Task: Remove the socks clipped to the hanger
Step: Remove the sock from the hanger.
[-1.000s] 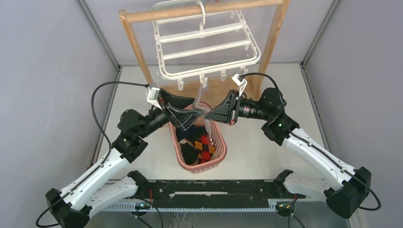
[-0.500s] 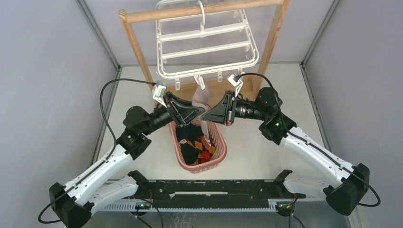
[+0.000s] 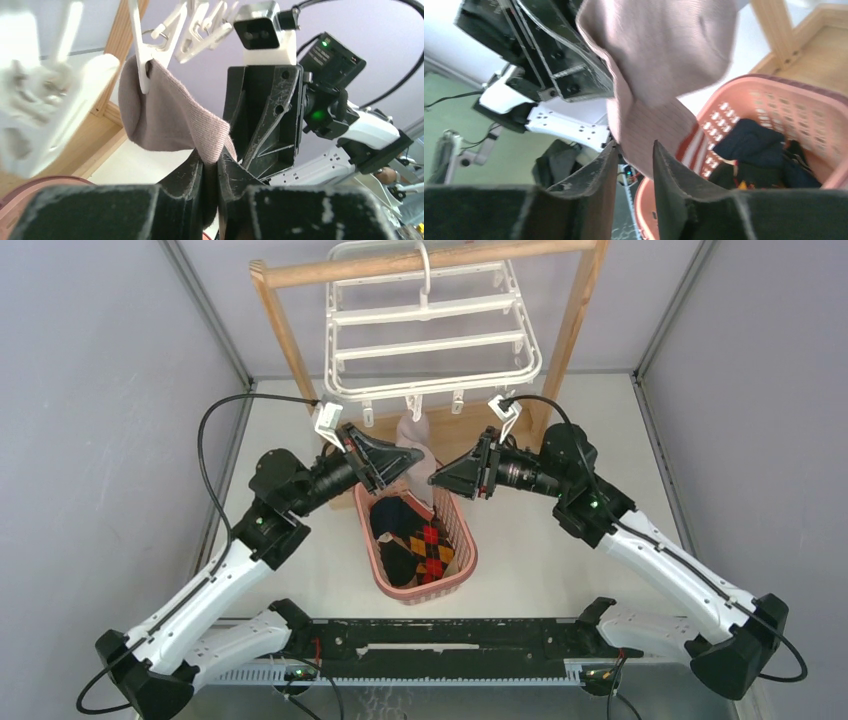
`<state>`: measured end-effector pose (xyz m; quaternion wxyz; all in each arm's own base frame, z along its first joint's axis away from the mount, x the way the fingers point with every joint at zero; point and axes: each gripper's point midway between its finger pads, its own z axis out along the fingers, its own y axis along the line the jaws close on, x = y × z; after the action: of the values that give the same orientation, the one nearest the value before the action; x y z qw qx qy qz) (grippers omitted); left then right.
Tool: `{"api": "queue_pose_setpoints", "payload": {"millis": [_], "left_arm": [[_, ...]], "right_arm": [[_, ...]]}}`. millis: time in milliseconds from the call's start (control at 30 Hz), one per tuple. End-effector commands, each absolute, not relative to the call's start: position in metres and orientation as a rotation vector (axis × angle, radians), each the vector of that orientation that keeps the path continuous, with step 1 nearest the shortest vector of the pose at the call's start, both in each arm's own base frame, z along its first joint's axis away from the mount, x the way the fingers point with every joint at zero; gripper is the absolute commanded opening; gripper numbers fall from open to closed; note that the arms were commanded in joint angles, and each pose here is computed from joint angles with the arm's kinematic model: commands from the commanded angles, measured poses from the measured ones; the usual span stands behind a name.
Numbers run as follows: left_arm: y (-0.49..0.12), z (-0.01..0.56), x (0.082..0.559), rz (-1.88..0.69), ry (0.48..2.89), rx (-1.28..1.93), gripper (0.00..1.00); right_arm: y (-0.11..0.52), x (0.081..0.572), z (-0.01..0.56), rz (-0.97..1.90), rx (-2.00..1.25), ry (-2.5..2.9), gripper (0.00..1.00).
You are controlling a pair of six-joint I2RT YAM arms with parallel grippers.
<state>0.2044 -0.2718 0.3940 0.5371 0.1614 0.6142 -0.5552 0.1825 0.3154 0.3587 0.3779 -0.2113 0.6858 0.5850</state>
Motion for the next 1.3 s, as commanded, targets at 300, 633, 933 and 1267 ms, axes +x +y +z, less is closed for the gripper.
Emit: {"api": "queue_pose_setpoints", "payload": {"millis": [300, 633, 933, 1267], "left_arm": [[-0.242, 0.416, 0.231, -1.141, 1.601, 0.145, 0.14], [-0.223, 0.405, 0.246, -1.028, 1.676, -0.002, 0.12], [-0.226, 0.401, 0.244, -1.058, 1.707, -0.023, 0.12], [-0.232, 0.420, 0.225, -1.182, 1.660, 0.014, 0.12]], "right_arm": [[0.283, 0.197, 0.372, 0.911, -0.462, 1.649, 0.56], [0.316, 0.163, 0.387, 0.788, -0.553, 1.505, 0.56], [0.352, 0.172, 0.369, 0.686, -0.590, 1.549, 0.66], [0.362, 0.203, 0.368, 0.824, -0.555, 1.571, 0.73]]}}
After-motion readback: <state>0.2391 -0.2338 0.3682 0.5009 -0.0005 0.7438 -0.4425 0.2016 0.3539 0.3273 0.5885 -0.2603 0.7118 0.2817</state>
